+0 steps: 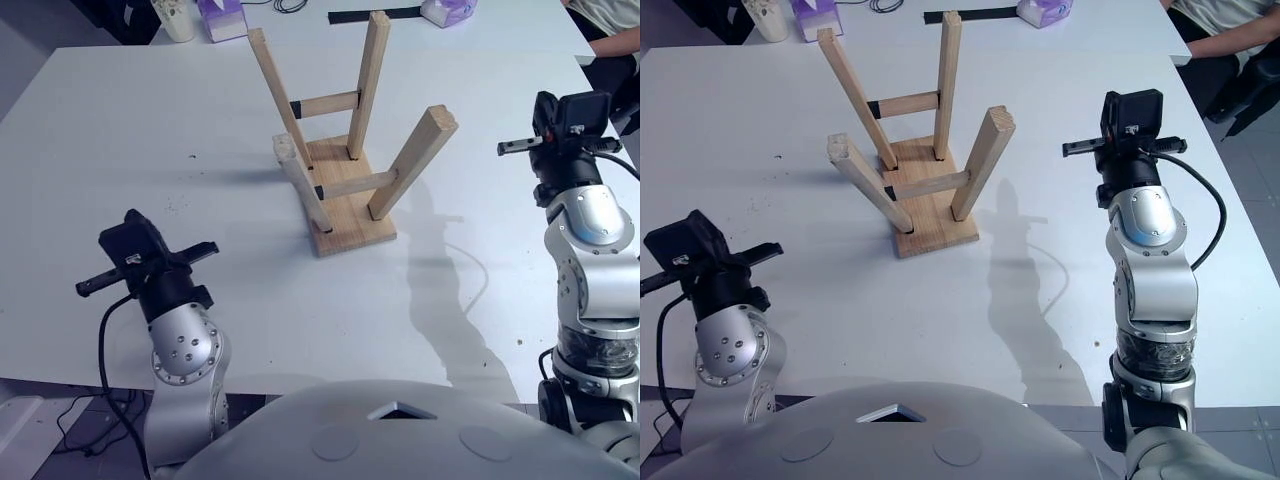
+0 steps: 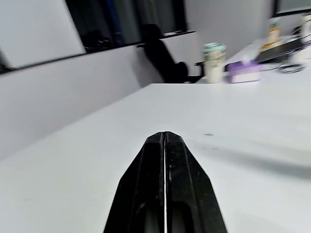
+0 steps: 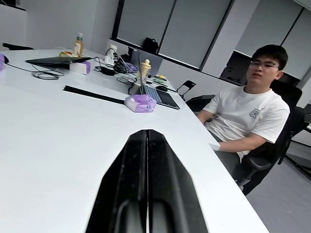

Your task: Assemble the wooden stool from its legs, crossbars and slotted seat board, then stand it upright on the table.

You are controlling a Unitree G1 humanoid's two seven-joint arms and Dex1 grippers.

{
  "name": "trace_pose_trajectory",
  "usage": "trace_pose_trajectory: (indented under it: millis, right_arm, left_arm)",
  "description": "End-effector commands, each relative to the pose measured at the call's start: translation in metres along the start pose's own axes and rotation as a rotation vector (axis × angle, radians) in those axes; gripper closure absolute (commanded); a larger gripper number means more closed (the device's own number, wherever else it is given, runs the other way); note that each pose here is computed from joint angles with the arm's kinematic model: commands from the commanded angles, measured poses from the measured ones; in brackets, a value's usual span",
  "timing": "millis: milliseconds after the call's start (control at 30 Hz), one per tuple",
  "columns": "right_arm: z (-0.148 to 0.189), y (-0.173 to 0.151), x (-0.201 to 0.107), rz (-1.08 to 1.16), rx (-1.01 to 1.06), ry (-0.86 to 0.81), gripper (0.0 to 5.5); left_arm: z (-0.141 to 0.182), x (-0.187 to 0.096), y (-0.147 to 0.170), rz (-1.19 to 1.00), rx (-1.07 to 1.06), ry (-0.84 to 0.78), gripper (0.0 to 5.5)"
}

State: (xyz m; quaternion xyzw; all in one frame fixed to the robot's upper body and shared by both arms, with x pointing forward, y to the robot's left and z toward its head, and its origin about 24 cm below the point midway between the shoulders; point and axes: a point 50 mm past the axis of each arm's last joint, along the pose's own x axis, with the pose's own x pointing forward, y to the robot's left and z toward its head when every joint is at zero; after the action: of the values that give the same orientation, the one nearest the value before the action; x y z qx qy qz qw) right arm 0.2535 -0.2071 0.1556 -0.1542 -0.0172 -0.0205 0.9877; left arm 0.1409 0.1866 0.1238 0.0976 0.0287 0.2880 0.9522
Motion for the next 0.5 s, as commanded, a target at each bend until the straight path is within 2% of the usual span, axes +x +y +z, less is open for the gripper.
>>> trace_pose_trajectory:
  millis: [33,67,100,133,200,300,367,433,500]
  right_arm:
    - [0.025,0.07,-0.022,0.473,0.232,-0.056,5.5]
    - [0.036,0.094,-0.039,0.682,0.294,-0.077,5.5]
    - [0.045,0.112,-0.056,0.851,0.341,-0.091,5.5]
    - [0.05,0.122,-0.066,0.956,0.363,-0.09,5.5]
    - [0.048,0.128,-0.071,1.014,0.344,-0.065,5.5]
    - [0.033,0.121,-0.061,0.946,0.284,-0.005,5.5]
    - [0.023,0.109,-0.051,0.842,0.282,0.018,5.5]
    - [0.011,0.084,-0.033,0.662,0.252,0.034,5.5]
    - [0.0,0.05,-0.012,0.509,0.115,0.021,5.5]
  left_arm:
    - [0.016,-0.015,-0.065,-0.569,-0.124,-0.056,5.49]
    - [0.024,-0.031,-0.087,-0.828,-0.142,-0.101,5.49]
    - [0.026,-0.039,-0.098,-0.963,-0.166,-0.094,5.49]
    - [0.026,-0.042,-0.103,-1.064,-0.176,-0.088,5.49]
    - [0.022,-0.04,-0.103,-1.117,-0.17,-0.075,5.49]
    - [0.018,-0.029,-0.094,-1.029,-0.15,-0.073,5.49]
    - [0.013,-0.01,-0.079,-0.86,-0.137,-0.069,5.49]
    - [0.009,0.007,-0.063,-0.72,-0.144,-0.056,5.49]
    - [0.001,0.017,-0.046,-0.608,-0.141,-0.032,5.49]
